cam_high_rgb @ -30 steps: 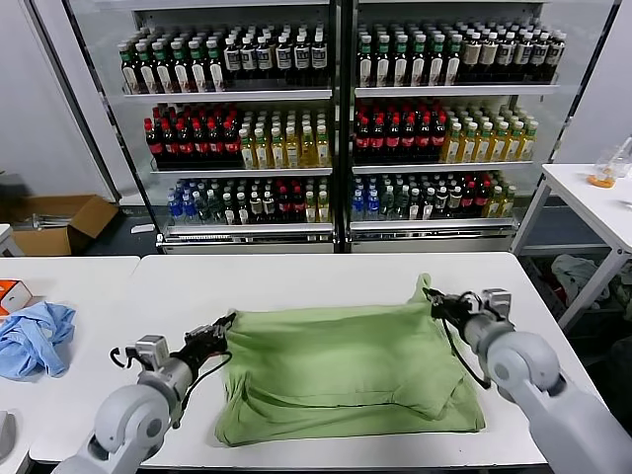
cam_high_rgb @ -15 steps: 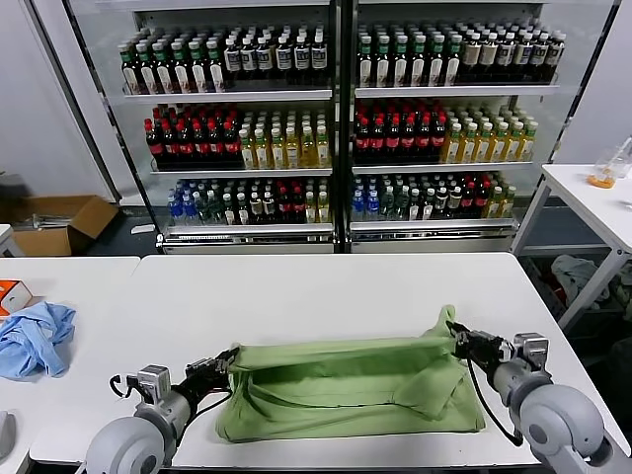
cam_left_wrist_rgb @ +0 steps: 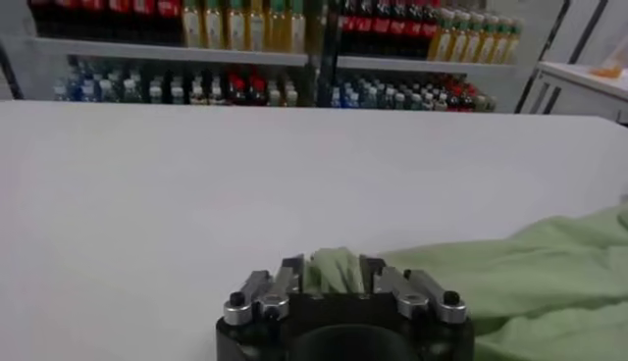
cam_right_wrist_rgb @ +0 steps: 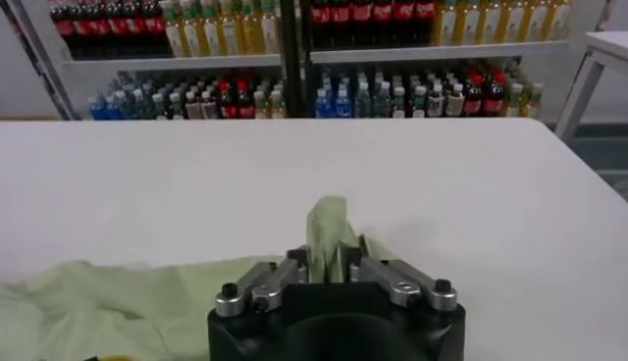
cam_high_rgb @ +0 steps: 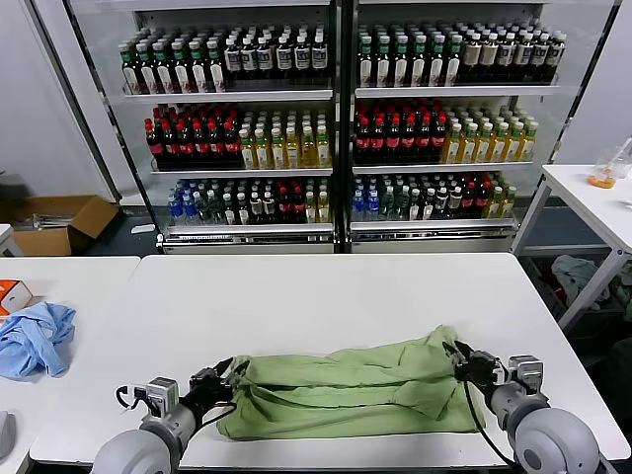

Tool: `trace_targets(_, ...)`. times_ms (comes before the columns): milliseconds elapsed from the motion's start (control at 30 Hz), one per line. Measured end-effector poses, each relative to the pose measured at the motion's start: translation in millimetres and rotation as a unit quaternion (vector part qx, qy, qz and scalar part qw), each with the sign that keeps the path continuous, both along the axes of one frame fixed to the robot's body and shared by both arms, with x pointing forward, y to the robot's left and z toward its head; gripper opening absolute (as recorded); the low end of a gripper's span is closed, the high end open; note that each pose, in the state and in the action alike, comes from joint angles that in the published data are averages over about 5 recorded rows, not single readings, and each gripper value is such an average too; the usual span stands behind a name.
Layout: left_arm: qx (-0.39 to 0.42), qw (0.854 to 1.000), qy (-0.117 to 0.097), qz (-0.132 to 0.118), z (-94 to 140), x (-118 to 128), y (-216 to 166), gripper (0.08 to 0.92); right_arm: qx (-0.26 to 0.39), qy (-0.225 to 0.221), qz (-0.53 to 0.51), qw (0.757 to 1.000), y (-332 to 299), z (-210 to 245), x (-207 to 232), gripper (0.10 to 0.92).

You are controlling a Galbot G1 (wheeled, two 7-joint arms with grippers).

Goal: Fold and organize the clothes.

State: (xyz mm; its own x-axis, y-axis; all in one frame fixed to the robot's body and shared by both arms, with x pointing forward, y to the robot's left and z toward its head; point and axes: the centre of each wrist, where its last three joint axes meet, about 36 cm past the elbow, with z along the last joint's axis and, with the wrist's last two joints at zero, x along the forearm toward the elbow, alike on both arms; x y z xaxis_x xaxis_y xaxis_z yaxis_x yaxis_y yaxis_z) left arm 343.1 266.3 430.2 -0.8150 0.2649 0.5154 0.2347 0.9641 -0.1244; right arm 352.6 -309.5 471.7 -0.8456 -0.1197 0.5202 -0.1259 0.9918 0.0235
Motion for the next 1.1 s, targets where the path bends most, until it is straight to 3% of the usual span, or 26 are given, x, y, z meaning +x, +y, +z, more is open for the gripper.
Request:
trace_targets(167,0.002,1.0,-0.016,0.021,0.4,-11.8,-10.1,0.602,-0.007,0.002,-0.001,1.0,1.1,-1.9,-5.5,0.568)
trace_targets(367,0.009,0.998,-0.018,0.051,-13.1,-28.7,-28.1,0.768,-0.014,0.005,-0.001,1.0,1.6,-5.5,-7.0,0.741)
trace_targets(500,0.016,0.997,-0.017,0.07,-23.1,-33.9,-37.7,0.818,-0.017,0.009,0.0,1.0,1.4,-8.4,-6.4,0.813)
trace_targets(600,0.019,0.996,-0.013,0.081,-30.8,-36.8,-44.6,0.822,-0.019,0.011,0.0,1.0,1.0,-9.6,-5.8,0.821)
trace_targets(733,0.022,0.996,-0.009,0.09,-40.1,-40.5,-53.8,0.76,-0.021,0.012,0.0,1.0,0.6,-10.5,-5.0,0.823)
trace_targets(1100,0.023,0.994,-0.011,0.102,-47.9,-51.0,-63.5,0.441,-0.021,0.011,-0.004,1.0,2.0,-11.6,-4.7,0.823)
